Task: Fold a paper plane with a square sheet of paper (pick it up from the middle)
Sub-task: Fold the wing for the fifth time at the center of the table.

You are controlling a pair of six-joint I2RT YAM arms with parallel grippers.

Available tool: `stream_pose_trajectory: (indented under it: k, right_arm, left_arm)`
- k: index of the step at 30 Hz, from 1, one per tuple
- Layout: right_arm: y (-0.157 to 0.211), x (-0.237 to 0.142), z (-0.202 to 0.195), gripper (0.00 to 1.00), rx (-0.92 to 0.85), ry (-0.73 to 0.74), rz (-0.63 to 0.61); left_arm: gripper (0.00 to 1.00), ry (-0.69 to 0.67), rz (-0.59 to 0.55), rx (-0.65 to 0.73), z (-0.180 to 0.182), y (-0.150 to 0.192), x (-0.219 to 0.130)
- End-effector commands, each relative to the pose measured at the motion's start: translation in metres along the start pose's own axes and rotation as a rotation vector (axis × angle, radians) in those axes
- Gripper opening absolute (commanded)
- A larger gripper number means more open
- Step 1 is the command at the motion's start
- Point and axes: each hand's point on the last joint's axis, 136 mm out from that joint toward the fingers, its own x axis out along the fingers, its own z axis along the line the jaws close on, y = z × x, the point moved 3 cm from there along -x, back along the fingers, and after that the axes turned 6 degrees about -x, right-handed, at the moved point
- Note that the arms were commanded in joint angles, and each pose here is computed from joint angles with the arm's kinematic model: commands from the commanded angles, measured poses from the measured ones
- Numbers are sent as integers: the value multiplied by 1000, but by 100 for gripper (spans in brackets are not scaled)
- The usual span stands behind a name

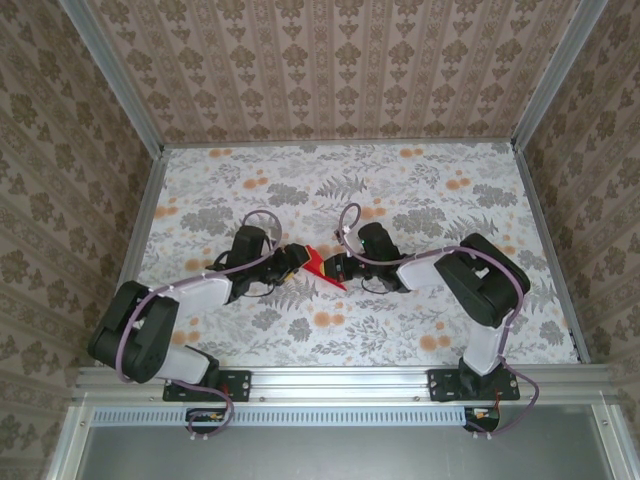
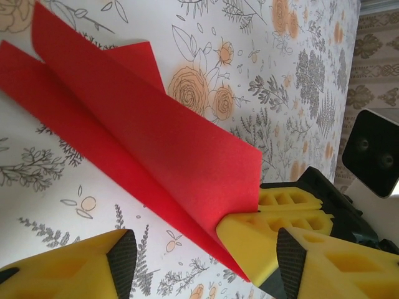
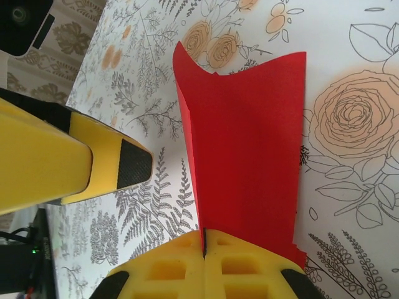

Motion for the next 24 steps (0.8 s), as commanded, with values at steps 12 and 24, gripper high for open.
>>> stream_pose_trajectory:
  k: [12,24]
  right_arm:
    - [0,7,-9,5,223,-59,53]
    - [9,8,-26,5,332,-29,65]
  left_arm:
    - [58,65,-19,59,-12,-4,7]
    - [53,97,3,69,-14,-3,20]
